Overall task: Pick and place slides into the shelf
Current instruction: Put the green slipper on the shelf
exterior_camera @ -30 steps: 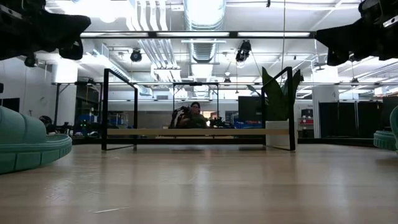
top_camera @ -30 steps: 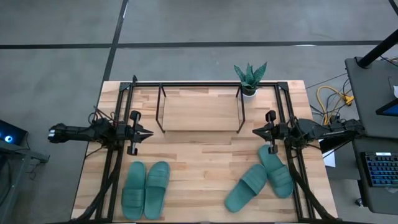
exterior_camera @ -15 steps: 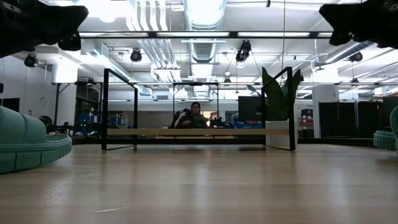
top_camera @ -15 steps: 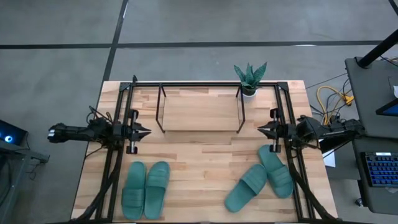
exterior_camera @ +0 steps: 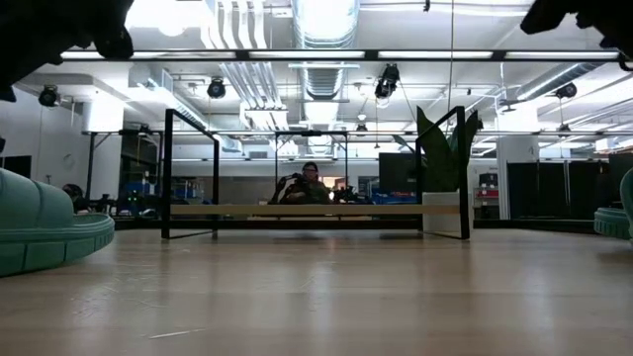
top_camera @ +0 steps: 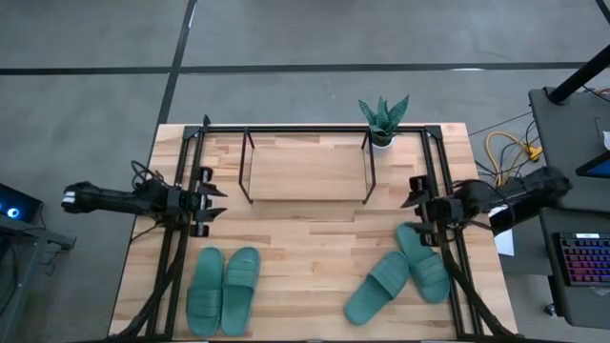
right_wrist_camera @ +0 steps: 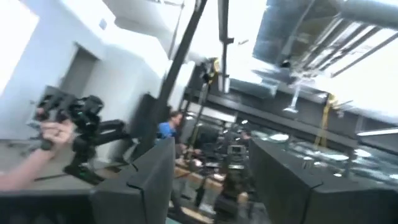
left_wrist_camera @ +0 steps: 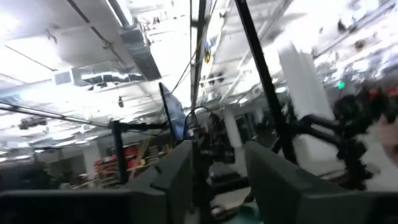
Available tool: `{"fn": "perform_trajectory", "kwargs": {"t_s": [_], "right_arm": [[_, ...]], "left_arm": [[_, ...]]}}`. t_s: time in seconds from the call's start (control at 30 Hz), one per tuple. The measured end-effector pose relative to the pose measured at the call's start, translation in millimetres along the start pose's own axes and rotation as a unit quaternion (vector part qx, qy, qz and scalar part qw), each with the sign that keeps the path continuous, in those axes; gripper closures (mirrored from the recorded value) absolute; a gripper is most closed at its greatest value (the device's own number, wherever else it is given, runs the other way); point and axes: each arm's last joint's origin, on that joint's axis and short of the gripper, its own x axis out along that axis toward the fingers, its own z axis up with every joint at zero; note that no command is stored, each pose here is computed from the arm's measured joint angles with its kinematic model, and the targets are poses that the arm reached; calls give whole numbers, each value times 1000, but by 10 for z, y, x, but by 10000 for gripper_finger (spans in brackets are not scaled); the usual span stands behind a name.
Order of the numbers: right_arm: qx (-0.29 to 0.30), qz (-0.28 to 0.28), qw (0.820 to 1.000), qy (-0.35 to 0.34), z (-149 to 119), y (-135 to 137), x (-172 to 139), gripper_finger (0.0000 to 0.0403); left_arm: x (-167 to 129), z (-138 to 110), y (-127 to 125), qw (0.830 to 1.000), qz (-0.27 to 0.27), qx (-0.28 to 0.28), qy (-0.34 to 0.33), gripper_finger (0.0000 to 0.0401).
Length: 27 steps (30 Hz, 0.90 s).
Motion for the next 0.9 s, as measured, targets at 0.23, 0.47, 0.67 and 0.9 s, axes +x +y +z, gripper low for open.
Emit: {"fn": "perform_trajectory", "kwargs": {"t_s": [0.23, 0.47, 0.67, 0.9], "right_arm": [[13, 45, 997, 66, 13, 57, 523, 210], [-10, -91, 964, 250, -237, 18, 987, 223], [23, -97, 941, 324, -314, 39, 1336, 230], [42, -49, 927, 370, -380, 290, 1674, 232]], "left_arm": [[160, -6, -13, 999, -47, -6, 3, 234], [239, -16, -7, 999, -47, 6, 13, 234], [220, 2, -4, 999, -45, 20, 6, 234], [184, 3, -6, 999, -42, 20, 0, 234]]}}
